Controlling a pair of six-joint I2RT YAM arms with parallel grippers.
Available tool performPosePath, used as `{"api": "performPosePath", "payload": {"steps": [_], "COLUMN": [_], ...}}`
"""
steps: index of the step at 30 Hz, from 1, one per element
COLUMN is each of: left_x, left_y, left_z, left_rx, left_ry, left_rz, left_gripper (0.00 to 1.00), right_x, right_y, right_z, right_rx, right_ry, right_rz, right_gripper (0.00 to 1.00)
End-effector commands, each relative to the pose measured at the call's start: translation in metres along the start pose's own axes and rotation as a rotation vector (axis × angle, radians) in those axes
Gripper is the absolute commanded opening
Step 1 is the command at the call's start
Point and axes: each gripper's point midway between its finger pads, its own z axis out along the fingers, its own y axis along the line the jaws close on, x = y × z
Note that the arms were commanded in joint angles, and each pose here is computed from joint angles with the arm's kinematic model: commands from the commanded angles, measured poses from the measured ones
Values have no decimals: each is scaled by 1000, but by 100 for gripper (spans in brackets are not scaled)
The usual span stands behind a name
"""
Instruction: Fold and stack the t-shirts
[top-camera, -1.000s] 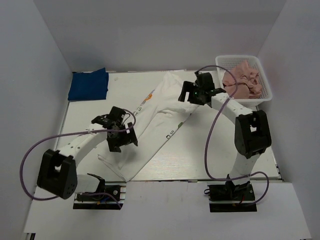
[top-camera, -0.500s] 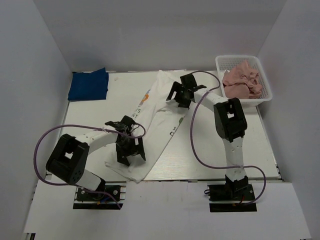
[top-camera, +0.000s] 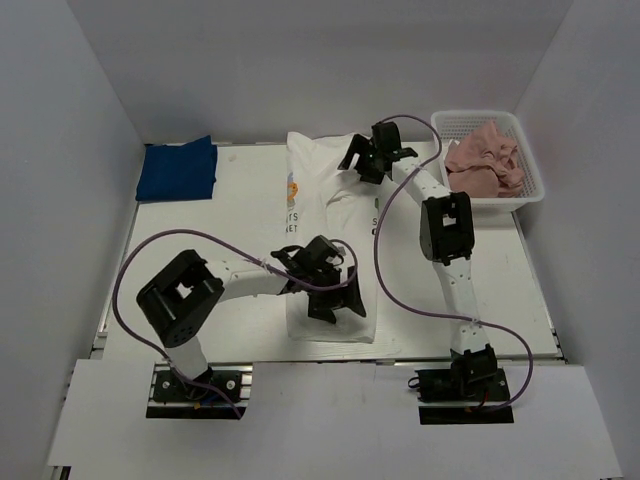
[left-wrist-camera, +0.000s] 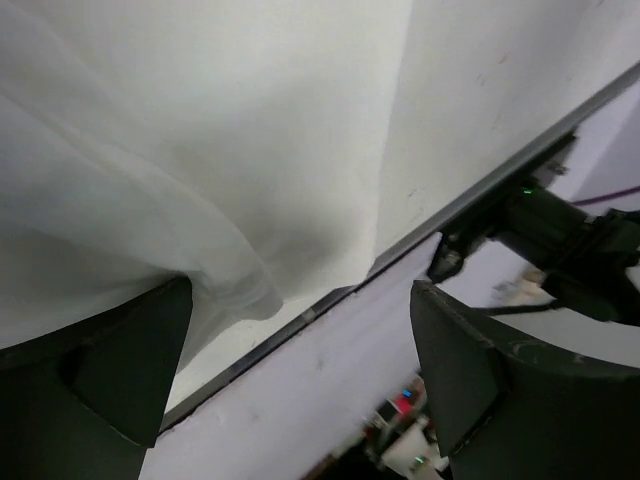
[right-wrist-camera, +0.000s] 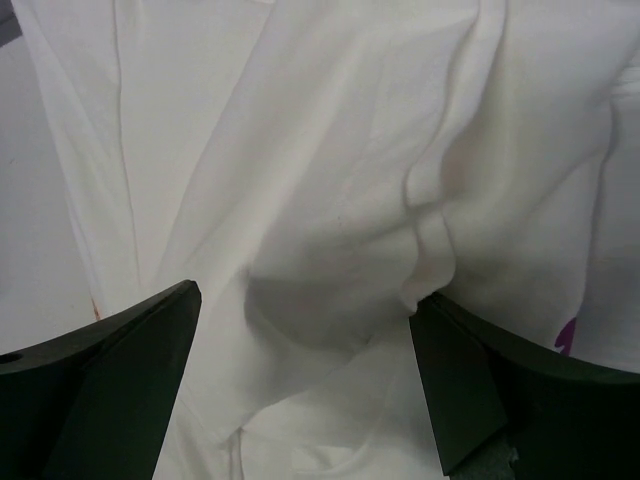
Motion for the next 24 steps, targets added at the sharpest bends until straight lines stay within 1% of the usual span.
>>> {"api": "performPosePath", "payload": {"steps": [1,2,3,4,5,6,7,8,9,10,11,12,13,14,15,16,17,18,19,20,21,22,23,24], "left_x": [-7,-5,-6,-8,-6,-15,-9,-7,-5,-2,-2,1,-2,3,-1,-6,-3,-4,-2,0,1,9,9,11], "left_y": [-10,-18,-5,-2,1,9,27,33,42,41,47,64,67,83,90,90,98,98,100,106,115,125,123,126], "left_z": [-12,-17,-25,-32,-42,-53,-62,-68,-72,-83,-90,-94,-105,-107,-110,-109,-107,-107,-104,-102,-101,-99,-92,-88], "left_rx": [-105,-122,-207,-239,-271,-335,-404,-426,-451,-446,-459,-494,-486,-522,-524,-502,-509,-505,-509,-518,-537,-555,-514,-496], "left_ry": [-138,-159,-183,-200,-218,-280,-273,-285,-294,-316,-332,-350,-399,-405,-428,-452,-441,-437,-416,-398,-391,-360,-352,-337], "left_rz": [98,146,155,178,221,221,212,211,201,196,171,111,91,90,73,65,55,45,50,32,16,20,12,11], "left_gripper": [100,100,100,100,100,100,100,100,100,100,100,100,100,100,100,100,100,100,100,100,100,100,100,100], "right_x": [-16,-37,-38,-37,-49,-51,-49,-49,-47,-42,-22,-15,6,28,28,60,60,110,119,137,174,191,205,233], "right_y": [9,38,42,44,63,66,66,65,61,57,45,43,30,29,34,20,29,-4,-5,-2,-20,-14,-19,-34], "right_z": [-34,-65,-74,-83,-113,-123,-132,-158,-166,-173,-195,-202,-216,-226,-248,-254,-269,-260,-269,-271,-274,-283,-287,-292], "right_rx": [-11,-61,-64,-59,-73,-68,-54,-16,3,23,60,63,78,62,60,76,29,83,74,59,68,45,49,55], "right_ry": [-7,-60,-61,-55,-98,-107,-105,-133,-139,-136,-113,-112,-89,-83,-132,-89,-138,-17,-18,9,100,124,156,221], "right_rz": [-131,-182,-200,-219,-252,-267,-276,-289,-288,-265,-236,-225,-202,-192,-174,-167,-166,-137,-137,-160,-150,-169,-170,-164], "right_gripper": [90,90,90,90,90,90,90,90,90,90,90,90,90,90,90,90,90,90,90,90,90,90,90,90]}}
